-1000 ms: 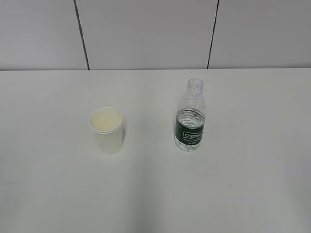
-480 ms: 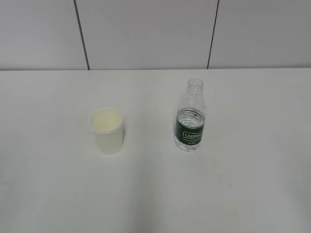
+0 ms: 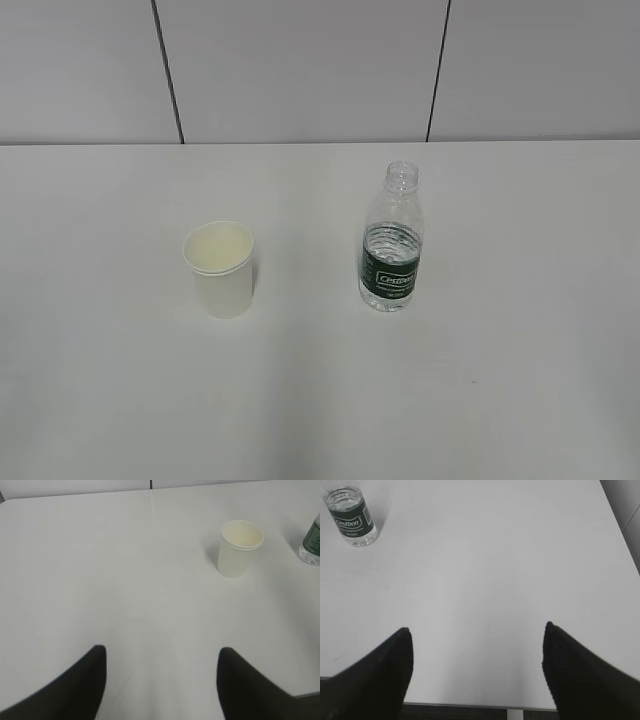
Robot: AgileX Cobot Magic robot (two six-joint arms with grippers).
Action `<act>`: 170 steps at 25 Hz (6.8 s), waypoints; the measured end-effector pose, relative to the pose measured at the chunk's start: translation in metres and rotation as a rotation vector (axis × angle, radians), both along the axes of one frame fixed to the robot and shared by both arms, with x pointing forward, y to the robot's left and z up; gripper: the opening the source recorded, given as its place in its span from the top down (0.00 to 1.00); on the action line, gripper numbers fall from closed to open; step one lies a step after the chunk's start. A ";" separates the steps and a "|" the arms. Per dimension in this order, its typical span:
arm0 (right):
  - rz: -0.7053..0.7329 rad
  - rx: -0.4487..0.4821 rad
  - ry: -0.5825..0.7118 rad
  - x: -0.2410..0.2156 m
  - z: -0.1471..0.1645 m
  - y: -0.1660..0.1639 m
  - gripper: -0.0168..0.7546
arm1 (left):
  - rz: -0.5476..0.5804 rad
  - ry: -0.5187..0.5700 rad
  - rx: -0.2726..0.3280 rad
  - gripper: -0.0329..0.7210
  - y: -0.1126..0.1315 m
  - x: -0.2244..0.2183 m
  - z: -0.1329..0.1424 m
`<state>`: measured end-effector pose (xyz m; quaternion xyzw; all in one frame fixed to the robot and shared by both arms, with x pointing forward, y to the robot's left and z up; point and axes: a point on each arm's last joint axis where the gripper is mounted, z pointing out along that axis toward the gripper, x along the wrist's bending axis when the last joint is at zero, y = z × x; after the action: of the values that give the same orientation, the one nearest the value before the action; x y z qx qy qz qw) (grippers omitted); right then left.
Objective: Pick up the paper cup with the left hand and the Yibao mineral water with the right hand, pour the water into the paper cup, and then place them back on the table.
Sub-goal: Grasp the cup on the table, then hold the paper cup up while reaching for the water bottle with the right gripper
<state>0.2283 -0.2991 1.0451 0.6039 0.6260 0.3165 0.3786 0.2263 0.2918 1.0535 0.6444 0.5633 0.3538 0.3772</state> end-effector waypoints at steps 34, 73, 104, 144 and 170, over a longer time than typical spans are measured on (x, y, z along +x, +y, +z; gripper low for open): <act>0.000 0.000 0.000 0.000 0.000 0.000 0.21 | 0.093 -0.508 -0.086 0.19 0.008 0.074 0.023; 0.000 0.000 0.000 0.000 0.000 0.000 0.21 | -0.046 -0.369 0.011 0.22 -0.016 0.244 -0.083; 0.000 0.000 0.000 0.000 0.000 0.000 0.21 | -0.572 -0.151 0.021 0.27 -0.058 0.251 -0.179; 0.000 0.000 0.000 0.000 0.000 0.000 0.21 | -0.739 -0.183 -0.108 0.16 -0.120 0.315 -0.206; 0.000 0.000 0.000 0.000 0.000 0.000 0.21 | -0.692 -0.171 -0.116 0.17 -0.120 0.318 -0.211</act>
<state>0.2283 -0.2991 1.0451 0.6039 0.6260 0.3165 0.3786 0.5447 0.1719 0.8423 0.7424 0.2974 0.2253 0.5564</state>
